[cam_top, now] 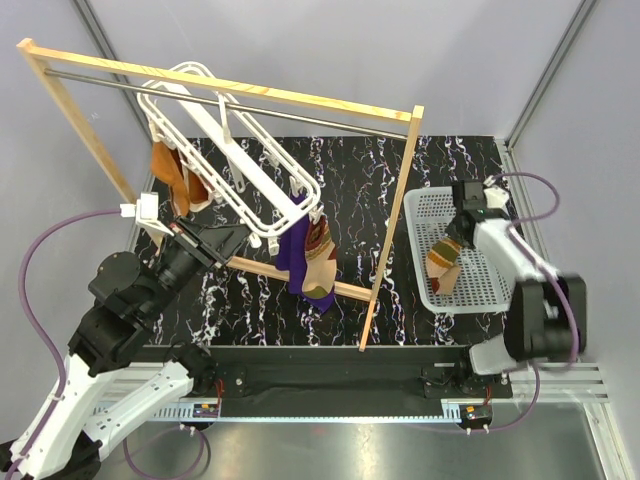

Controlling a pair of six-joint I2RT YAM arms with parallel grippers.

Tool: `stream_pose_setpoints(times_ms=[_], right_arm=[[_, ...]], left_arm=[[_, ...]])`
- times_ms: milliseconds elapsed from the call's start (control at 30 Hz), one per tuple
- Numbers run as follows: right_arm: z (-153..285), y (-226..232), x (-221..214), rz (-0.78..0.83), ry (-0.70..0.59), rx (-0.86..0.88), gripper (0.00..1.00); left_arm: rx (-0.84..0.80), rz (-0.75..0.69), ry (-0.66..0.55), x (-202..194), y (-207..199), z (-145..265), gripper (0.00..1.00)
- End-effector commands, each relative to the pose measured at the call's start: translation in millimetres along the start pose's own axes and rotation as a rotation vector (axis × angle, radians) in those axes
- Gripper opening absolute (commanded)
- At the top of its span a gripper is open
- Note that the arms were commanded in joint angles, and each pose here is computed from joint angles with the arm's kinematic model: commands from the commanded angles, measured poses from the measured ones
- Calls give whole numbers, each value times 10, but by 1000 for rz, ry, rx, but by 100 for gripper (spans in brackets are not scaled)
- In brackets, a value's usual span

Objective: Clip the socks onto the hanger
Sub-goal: Pick up the sock from the bin.

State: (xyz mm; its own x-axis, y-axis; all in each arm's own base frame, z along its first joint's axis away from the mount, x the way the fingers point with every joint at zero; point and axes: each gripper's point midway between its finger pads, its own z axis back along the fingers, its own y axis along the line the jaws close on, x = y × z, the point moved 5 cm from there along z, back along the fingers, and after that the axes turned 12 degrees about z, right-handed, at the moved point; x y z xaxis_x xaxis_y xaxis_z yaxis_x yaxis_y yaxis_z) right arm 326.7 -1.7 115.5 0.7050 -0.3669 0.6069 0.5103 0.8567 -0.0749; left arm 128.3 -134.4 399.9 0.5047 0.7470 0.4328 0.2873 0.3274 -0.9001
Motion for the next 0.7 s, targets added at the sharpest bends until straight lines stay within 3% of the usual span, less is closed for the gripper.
stream_pose_setpoints(times_ms=[0, 233, 400, 667], right_arm=[[673, -174, 136, -58, -116, 126, 0], [1762, -248, -297, 8, -137, 581, 0], [2306, -202, -639, 133, -75, 767, 0], [2946, -307, -865, 172, -50, 1054, 0]], left_arm=[[1, 0, 38, -64, 28, -40, 0], [-12, 9, 32, -66, 26, -37, 0], [-16, 12, 28, -57, 11, -50, 0], [-5, 15, 11, -31, 13, -27, 0]])
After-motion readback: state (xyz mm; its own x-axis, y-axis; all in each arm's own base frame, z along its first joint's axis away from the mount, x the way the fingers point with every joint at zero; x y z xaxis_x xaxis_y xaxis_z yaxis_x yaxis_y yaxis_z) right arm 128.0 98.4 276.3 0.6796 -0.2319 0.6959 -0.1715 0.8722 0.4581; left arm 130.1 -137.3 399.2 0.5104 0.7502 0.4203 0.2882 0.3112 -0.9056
